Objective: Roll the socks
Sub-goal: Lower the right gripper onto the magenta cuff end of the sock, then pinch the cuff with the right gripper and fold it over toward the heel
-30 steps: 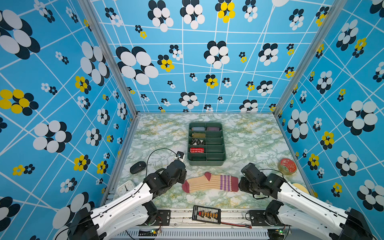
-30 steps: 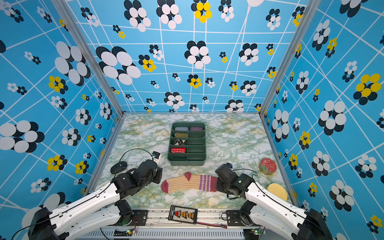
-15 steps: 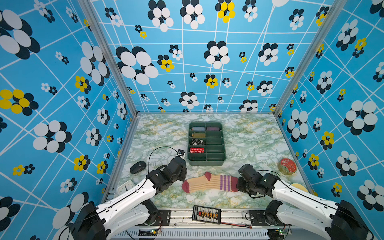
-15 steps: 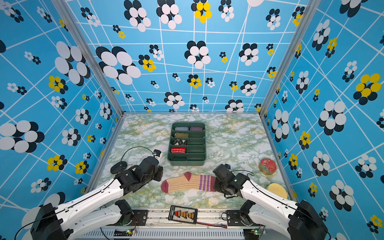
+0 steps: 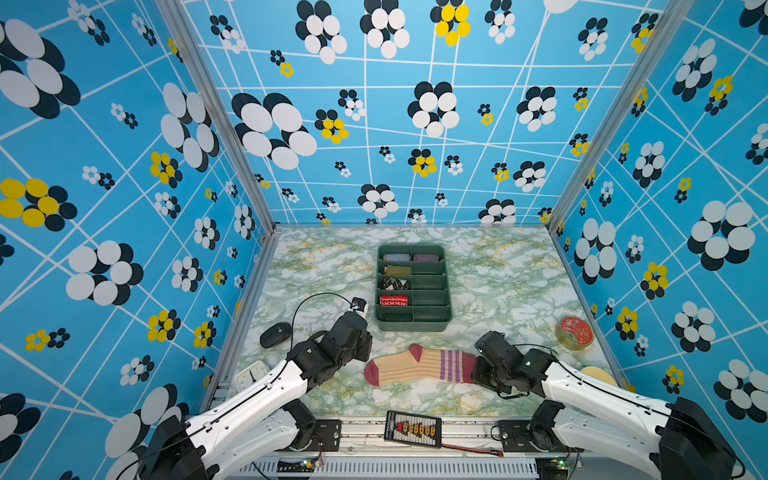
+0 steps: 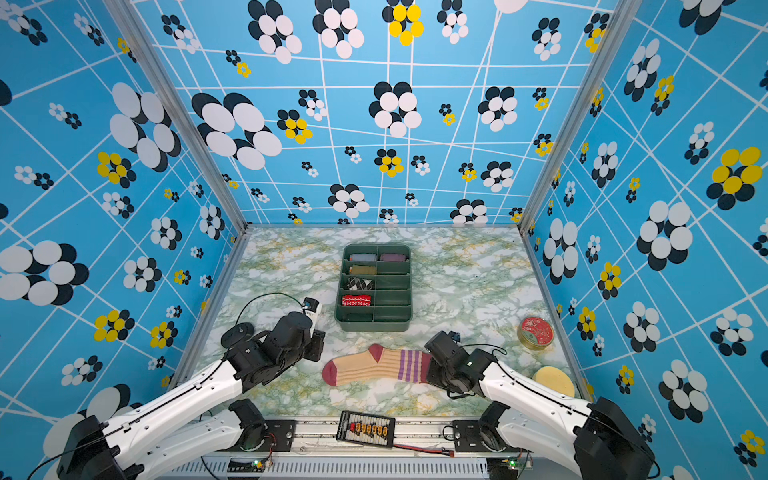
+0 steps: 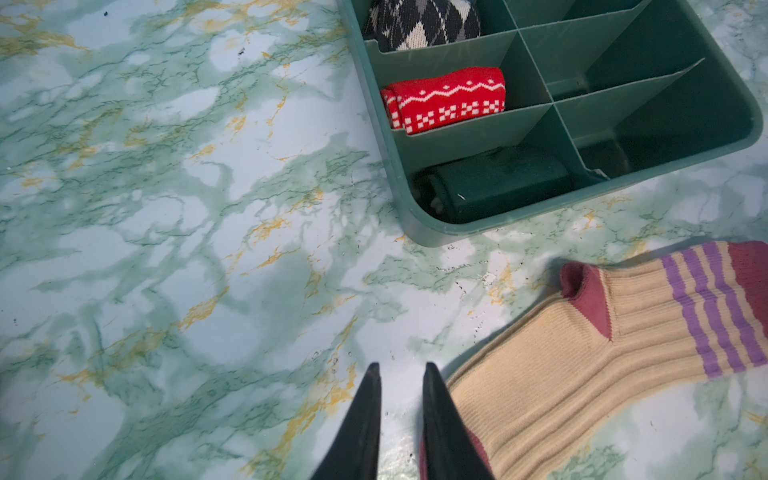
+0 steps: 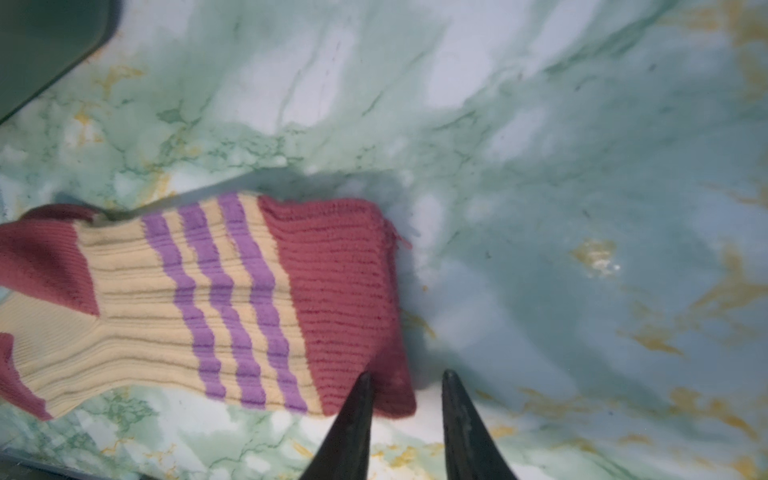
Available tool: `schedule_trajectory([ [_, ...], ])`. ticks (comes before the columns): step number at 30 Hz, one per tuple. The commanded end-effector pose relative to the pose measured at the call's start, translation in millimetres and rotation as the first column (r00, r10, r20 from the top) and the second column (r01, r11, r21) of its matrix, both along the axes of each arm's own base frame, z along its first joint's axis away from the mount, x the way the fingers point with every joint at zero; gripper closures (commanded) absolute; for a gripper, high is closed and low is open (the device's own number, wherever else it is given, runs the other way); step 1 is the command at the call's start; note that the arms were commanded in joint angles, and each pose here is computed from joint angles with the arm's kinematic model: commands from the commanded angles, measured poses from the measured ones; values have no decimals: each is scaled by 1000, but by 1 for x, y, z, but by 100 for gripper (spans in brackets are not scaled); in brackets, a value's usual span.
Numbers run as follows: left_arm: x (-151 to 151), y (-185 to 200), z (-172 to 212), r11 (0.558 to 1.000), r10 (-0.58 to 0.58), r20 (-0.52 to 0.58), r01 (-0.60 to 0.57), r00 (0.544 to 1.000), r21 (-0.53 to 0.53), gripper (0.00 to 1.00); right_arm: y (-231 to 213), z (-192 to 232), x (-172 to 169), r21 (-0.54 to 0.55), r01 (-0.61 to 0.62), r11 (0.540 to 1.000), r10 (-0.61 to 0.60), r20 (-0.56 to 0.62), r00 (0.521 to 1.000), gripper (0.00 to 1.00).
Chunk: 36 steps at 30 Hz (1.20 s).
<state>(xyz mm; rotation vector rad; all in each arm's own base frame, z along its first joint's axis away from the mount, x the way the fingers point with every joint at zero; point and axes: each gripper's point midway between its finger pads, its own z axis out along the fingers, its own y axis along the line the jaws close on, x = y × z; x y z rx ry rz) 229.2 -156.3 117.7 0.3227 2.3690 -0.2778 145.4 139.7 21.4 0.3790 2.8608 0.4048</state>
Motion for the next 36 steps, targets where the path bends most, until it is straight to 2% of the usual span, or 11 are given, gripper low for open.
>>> schedule_trajectory([
  [1,0,1,0,1000,0,4,0,1000,-14,79,1,-4,-5,1,4,1000,-4,-19,1000,70],
  [16,-2,7,-4,1000,13,-3,-13,1000,-20,79,4,-13,-8,-15,-1,1000,0,-42,999,75],
  [23,-2,10,-6,1000,19,-11,-19,1000,-23,79,3,-12,-7,-36,-11,999,10,-38,999,90],
  [30,-1,11,-6,999,21,-12,-21,1000,-24,79,3,7,0,-100,-62,993,64,10,998,94],
  [36,-2,11,-3,999,21,-9,-22,1000,-31,79,19,26,10,-153,-143,978,157,83,984,97],
])
